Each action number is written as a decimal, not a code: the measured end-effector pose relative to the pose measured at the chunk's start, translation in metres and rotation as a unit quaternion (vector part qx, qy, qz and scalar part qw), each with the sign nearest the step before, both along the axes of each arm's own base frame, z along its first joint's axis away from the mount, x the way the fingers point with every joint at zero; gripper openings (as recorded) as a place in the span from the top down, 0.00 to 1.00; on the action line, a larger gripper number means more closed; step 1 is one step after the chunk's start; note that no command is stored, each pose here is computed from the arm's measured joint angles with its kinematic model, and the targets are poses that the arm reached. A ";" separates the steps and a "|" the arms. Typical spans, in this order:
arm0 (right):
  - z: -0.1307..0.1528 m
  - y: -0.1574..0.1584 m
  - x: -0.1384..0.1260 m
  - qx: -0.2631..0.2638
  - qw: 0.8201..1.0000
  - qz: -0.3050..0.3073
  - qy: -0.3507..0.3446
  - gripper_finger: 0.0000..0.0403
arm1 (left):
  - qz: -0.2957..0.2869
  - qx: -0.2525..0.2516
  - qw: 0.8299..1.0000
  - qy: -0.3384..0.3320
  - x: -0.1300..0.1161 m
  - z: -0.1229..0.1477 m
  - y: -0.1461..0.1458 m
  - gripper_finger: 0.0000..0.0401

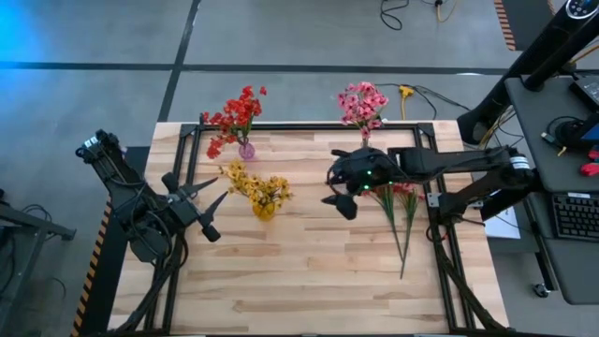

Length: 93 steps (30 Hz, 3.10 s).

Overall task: Sort flowers into vase by color
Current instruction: Put the red flower into the purple flower vase

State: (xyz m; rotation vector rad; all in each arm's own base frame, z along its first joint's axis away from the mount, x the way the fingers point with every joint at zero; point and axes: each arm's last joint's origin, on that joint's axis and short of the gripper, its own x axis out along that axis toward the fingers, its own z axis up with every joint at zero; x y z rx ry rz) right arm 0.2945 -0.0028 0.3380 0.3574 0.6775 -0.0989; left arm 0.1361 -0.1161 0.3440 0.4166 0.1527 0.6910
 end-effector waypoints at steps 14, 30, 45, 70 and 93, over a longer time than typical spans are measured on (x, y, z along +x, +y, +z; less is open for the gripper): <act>-0.039 -0.003 -0.047 0.038 0.950 -0.149 0.271 0.29 | 0.010 0.000 1.000 0.000 0.002 0.000 0.003 0.58; -0.119 -0.002 -0.081 0.075 0.870 -0.265 0.409 0.29 | 0.011 0.000 1.000 0.000 0.002 0.000 0.003 0.58; -0.170 -0.002 -0.096 0.093 0.854 -0.311 0.405 0.29 | 0.011 0.002 1.000 0.001 0.002 0.000 0.003 0.58; -0.197 -0.002 -0.097 0.095 0.856 -0.315 0.399 0.70 | 0.011 0.002 1.000 0.002 0.003 0.000 0.003 0.58; -0.148 -0.001 -0.094 0.108 0.913 -0.262 0.293 0.93 | 0.011 0.001 1.000 0.001 0.003 0.000 0.003 0.58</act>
